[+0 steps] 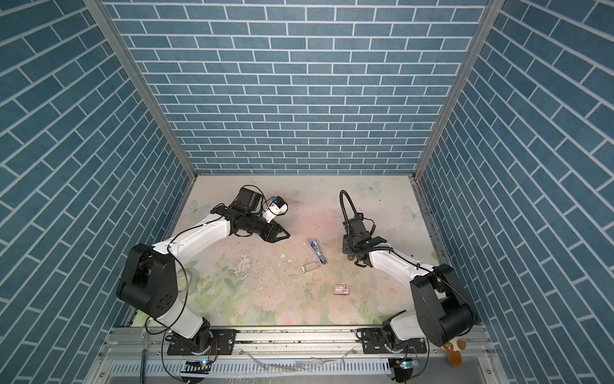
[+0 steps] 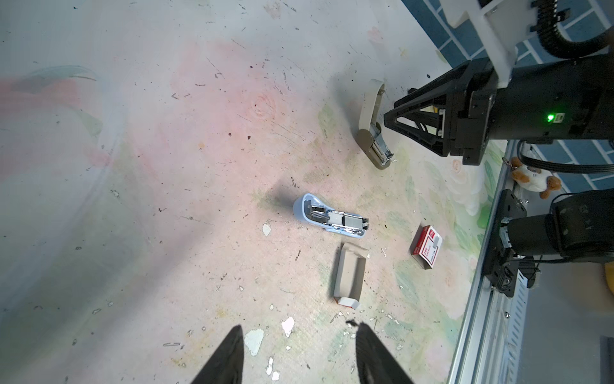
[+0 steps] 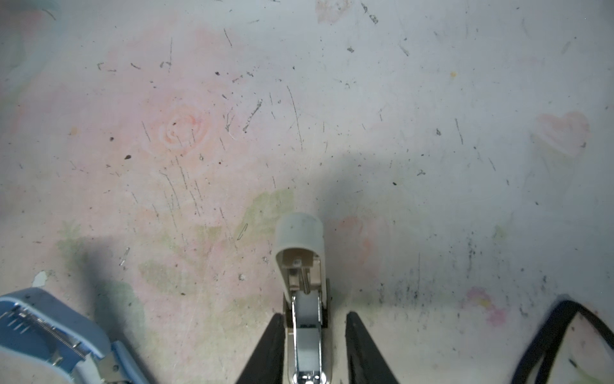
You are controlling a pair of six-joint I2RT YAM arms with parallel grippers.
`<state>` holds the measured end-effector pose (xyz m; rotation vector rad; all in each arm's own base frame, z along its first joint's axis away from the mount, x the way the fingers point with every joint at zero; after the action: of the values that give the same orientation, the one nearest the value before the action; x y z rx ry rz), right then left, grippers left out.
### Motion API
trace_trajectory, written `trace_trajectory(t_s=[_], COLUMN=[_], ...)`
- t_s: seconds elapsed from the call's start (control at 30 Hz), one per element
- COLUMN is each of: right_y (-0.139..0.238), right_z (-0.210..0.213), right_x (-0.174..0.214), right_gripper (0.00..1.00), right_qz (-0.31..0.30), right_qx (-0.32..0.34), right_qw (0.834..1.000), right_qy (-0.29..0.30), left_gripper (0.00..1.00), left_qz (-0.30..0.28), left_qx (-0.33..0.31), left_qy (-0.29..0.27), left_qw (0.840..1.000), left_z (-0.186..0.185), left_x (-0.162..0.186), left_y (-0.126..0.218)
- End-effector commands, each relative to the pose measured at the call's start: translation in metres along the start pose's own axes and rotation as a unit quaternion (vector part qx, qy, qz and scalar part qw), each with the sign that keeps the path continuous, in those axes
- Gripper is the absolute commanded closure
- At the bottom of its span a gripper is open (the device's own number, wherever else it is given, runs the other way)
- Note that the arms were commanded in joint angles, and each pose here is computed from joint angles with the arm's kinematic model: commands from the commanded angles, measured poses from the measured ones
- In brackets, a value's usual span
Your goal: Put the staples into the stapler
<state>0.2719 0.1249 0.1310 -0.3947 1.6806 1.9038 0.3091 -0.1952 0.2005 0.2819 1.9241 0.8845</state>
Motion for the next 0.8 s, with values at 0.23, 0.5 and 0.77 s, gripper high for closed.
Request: trace_trajectory(t_s=[0.23, 0.5, 0.77], right_y=[-0.006, -0.014, -0.016], right_z=[-0.006, -0.008, -0.010], right_x=[-0.005, -0.004, 0.002], right_gripper=[0.67, 0.67, 0.67], right_qz=[0.004, 0.012, 0.020], right_qx=[0.028, 0.030, 0.028], right_qw=[1.000, 0.999, 0.999], right_qy=[0.012, 0.011, 0.009], left_gripper=[0.44, 0.44, 0.44], left_qz=[-0.004, -0.001, -0.001], left_qx=[-0.003, -0.004, -0.003], left_qy=[-0.007, -0.006, -0.006], left_qw=[1.000, 1.000, 1.000], left_z=[-0.001, 0.000, 0.000], left_x=[0.000, 0.000, 0.000], left_y=[0.005, 0.004, 0.003])
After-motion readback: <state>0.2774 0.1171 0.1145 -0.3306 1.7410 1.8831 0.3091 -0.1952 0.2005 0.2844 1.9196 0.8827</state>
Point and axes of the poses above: each gripper's point midway between its finger pads, its own y axis back along the fingers, its own z axis along the line the jaws close on, x = y × z, the point moved 8 cm from there along y, back along the fingers, and after that the axes turned 11 degrees about -y, right-handed, at the moved point
